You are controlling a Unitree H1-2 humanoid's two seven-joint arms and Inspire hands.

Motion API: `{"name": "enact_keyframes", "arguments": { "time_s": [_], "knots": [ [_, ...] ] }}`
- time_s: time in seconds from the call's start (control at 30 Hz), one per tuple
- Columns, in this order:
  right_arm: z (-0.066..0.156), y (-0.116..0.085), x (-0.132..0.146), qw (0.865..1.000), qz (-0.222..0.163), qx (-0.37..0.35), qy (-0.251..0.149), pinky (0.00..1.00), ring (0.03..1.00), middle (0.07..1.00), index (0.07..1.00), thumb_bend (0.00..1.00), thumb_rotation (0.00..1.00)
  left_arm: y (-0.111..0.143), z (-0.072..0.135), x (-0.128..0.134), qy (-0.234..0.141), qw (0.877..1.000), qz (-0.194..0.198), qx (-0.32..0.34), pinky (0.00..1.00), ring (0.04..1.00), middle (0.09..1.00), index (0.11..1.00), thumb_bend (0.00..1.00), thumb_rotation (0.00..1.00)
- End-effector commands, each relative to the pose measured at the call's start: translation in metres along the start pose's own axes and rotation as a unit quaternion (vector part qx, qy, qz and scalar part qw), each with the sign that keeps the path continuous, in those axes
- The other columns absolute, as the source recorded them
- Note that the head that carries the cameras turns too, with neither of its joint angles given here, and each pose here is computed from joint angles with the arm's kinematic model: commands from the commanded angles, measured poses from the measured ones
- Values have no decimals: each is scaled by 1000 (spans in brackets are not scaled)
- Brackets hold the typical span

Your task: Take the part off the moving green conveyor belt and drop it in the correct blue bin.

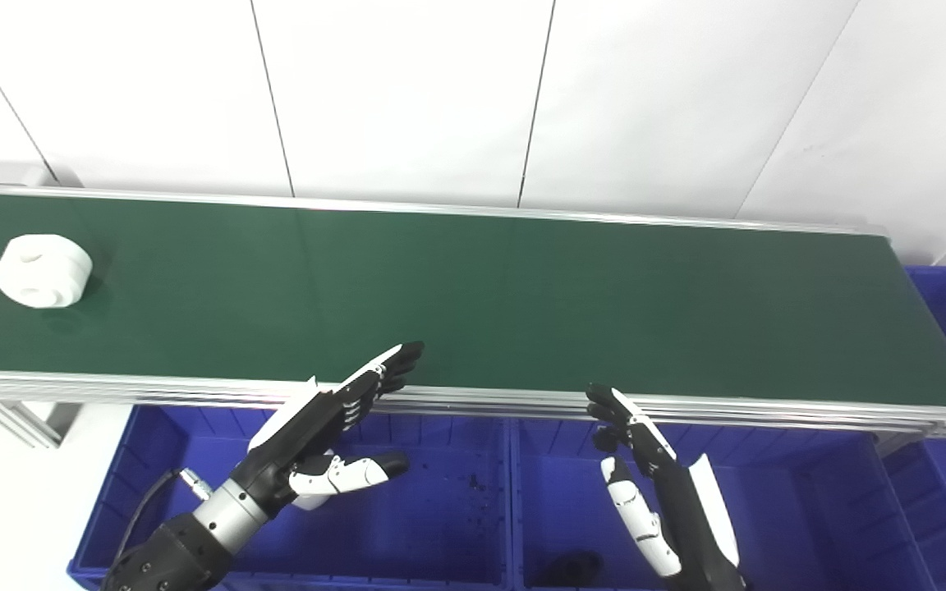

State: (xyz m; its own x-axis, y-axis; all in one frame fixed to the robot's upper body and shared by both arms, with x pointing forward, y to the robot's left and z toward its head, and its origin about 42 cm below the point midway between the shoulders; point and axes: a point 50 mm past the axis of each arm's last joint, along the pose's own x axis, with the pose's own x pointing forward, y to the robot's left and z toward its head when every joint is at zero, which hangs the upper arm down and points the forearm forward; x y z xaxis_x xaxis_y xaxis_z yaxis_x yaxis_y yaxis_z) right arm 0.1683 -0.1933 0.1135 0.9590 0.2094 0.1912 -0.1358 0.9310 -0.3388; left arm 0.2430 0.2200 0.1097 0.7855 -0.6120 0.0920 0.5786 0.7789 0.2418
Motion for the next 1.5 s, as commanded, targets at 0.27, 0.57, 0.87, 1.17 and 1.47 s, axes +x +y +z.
{"name": "enact_keyframes", "arguments": {
  "time_s": [0.27,0.57,0.87,1.17,1.47],
  "knots": [
    [8,-3,2,1000,-3,0,-19,787,845,872,871,420,970,4,11,3,-30,999,1,14,967,992,987,958,359,541],
    [7,-1,1,1000,-2,12,-19,785,845,875,875,405,948,2,10,2,-28,1000,-1,14,953,987,988,959,367,563],
    [8,-1,1,1000,-4,13,-16,785,844,875,875,407,953,1,10,1,-26,1000,0,6,986,1000,991,954,369,553],
    [-4,-5,-4,1000,-5,3,-12,795,848,875,883,400,972,-7,0,5,-29,999,-3,40,935,967,978,949,405,630],
    [-15,-3,-5,1000,-5,3,-6,786,845,871,860,351,923,-18,-16,13,-35,999,-1,39,863,923,958,937,433,564]
  ]
}}
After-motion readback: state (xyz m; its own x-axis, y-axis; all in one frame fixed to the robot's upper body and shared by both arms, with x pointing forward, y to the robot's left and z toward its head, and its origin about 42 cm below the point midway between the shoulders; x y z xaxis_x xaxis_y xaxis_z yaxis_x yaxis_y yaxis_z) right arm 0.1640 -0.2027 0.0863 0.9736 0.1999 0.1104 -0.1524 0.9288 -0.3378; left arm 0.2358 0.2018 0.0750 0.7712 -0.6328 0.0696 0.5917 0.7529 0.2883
